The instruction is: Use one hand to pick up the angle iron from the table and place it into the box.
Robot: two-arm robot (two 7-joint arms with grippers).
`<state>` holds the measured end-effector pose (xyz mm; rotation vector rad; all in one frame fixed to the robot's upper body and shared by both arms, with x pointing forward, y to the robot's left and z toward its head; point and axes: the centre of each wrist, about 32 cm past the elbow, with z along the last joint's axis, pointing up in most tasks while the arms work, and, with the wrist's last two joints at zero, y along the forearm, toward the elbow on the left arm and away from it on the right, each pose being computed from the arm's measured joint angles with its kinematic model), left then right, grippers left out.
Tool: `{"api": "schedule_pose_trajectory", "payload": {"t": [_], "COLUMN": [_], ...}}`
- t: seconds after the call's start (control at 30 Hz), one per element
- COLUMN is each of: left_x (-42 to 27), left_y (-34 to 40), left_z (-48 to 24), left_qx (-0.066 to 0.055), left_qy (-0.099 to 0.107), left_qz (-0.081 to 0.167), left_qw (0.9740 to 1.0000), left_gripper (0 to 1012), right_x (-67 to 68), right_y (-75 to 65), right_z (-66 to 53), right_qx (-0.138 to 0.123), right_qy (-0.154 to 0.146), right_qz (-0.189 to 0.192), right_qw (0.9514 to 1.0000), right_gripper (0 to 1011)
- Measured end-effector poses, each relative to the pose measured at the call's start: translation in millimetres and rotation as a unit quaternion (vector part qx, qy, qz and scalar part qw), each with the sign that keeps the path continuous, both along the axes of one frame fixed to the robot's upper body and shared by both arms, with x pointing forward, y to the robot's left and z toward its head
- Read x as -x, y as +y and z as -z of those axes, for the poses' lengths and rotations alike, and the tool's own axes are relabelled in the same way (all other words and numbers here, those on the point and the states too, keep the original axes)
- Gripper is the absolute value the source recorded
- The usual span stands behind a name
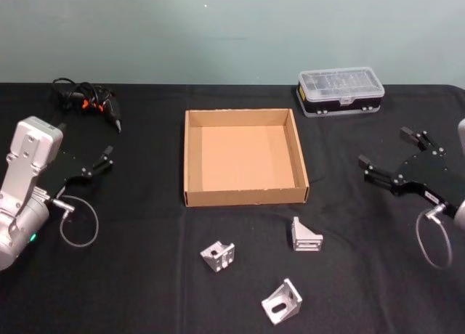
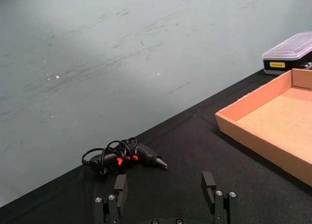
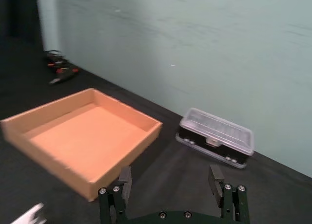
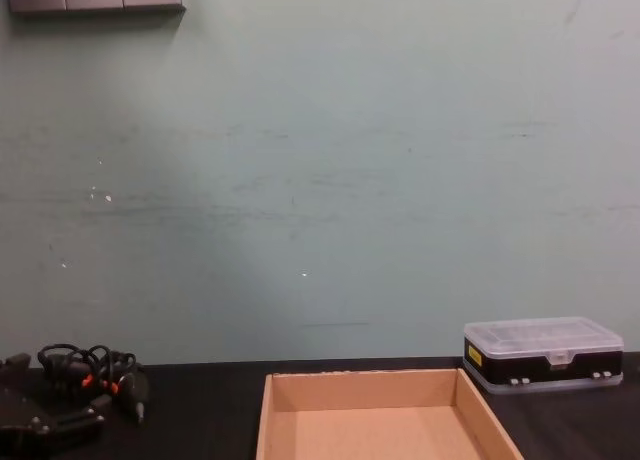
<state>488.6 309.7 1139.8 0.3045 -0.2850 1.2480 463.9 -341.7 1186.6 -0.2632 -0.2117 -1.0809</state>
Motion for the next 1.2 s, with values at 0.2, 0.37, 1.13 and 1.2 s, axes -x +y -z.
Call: {"api": "schedule_pose_trajectory", "payload": {"t": [0.2,0.37,1.13,1.2], "left_x": [0.0,0.0,0.0,0.0], "left_y": [0.0,0.0,0.0,0.0], "left_z": [0.0,0.0,0.0,0.0], "left_qx": [0.000,0.000,0.000,0.000], "left_qy": [0.000,0.000,0.000,0.000], "left_qz": [0.000,0.000,0.000,0.000], "left_qw": [1.0000,1.0000,1.0000,1.0000], "left_gripper": [1000,1000,1000,1000], "right_x": [6.7,10.6,3.5,2.3], "right_y": [-10.7,-16.0,-9.4,-7.7], "right_z": [-23.5,-36.7,-17.1,-14.6], "right_qx": [0.017,0.045,0.124,0.124], "right_qy": [0.027,0.056,0.146,0.149], "right_qz": [-0.064,-0.128,-0.228,-0.231], "right_qw": [0.9975,0.9891,0.9548,0.9535], "right_gripper": [1004,1004,1004,1004]}}
